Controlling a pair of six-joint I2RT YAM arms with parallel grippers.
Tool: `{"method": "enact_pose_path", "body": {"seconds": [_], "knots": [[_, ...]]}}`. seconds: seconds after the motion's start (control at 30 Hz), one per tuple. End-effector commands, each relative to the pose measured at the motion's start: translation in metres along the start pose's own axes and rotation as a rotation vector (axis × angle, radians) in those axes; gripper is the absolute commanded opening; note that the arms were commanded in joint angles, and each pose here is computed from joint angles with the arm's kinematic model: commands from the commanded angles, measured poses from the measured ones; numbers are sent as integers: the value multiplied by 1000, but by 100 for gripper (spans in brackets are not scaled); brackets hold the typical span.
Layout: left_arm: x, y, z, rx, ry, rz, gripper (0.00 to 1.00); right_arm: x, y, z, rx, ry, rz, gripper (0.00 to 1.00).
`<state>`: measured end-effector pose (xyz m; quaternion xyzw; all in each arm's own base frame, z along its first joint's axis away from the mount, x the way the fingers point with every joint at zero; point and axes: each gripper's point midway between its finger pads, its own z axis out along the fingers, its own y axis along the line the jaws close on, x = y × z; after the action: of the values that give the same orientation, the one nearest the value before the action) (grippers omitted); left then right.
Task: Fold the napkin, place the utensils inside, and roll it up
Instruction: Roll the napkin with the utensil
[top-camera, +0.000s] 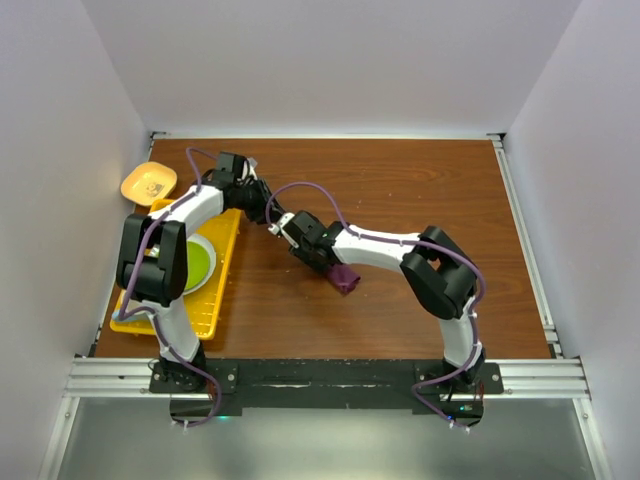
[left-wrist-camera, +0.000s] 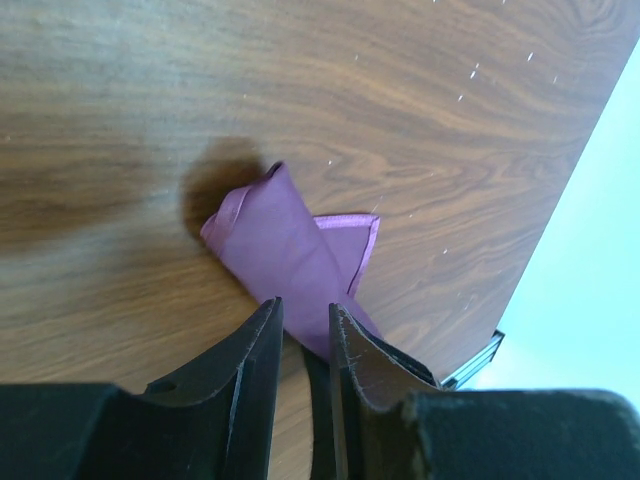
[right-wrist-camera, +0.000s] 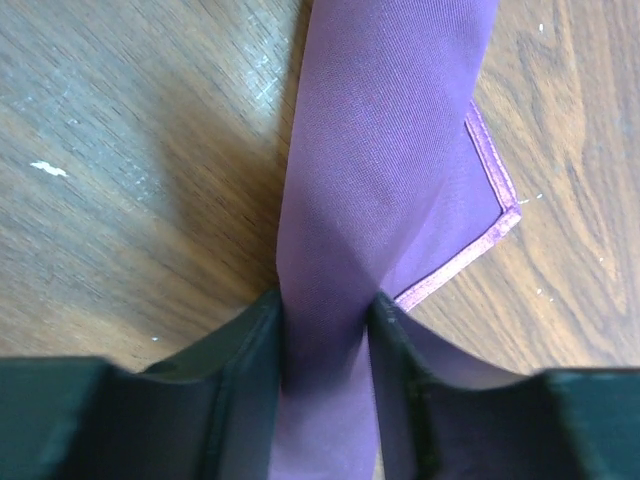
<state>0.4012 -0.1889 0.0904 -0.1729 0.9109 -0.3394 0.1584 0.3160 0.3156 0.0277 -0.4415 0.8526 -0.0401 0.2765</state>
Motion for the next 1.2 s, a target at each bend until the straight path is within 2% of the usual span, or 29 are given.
{"method": "enact_pose_path", "body": {"seconds": [0.0,0.03,0.07,0.13,0.2,0.23,0.4,0.57,0.7,0.97,1.07,1.17], "knots": [[-6,-25,-15,93,-33,81,30,0,-3,2,-89,-10,100,31],[-4,-26,-14,105,-23,77,30,-3,-2,1,-142,-23,128,29],[-6,-30,-14,121,-29,82,30,-6,2,0,-204,-36,152,22],[-4,-35,-12,155,-12,76,30,-4,7,1,-385,-55,232,19],[-5,-43,-10,198,-14,87,30,3,-1,6,-488,-35,336,12],[-1,-47,-7,218,5,86,30,-2,10,-3,-623,-61,357,11],[8,-61,3,257,34,101,30,-3,-1,-16,-866,-84,601,11],[33,-90,26,343,95,127,30,2,-1,-21,-1086,-55,749,11],[44,-102,47,391,118,121,30,16,-10,-13,-1126,-42,829,11],[45,-80,80,388,78,168,25,42,-21,4,-1077,-18,896,18],[46,-68,92,373,63,164,24,46,-21,5,-1052,-5,903,22],[46,-56,103,345,59,162,23,43,-26,1,-1015,-19,902,31]]}}
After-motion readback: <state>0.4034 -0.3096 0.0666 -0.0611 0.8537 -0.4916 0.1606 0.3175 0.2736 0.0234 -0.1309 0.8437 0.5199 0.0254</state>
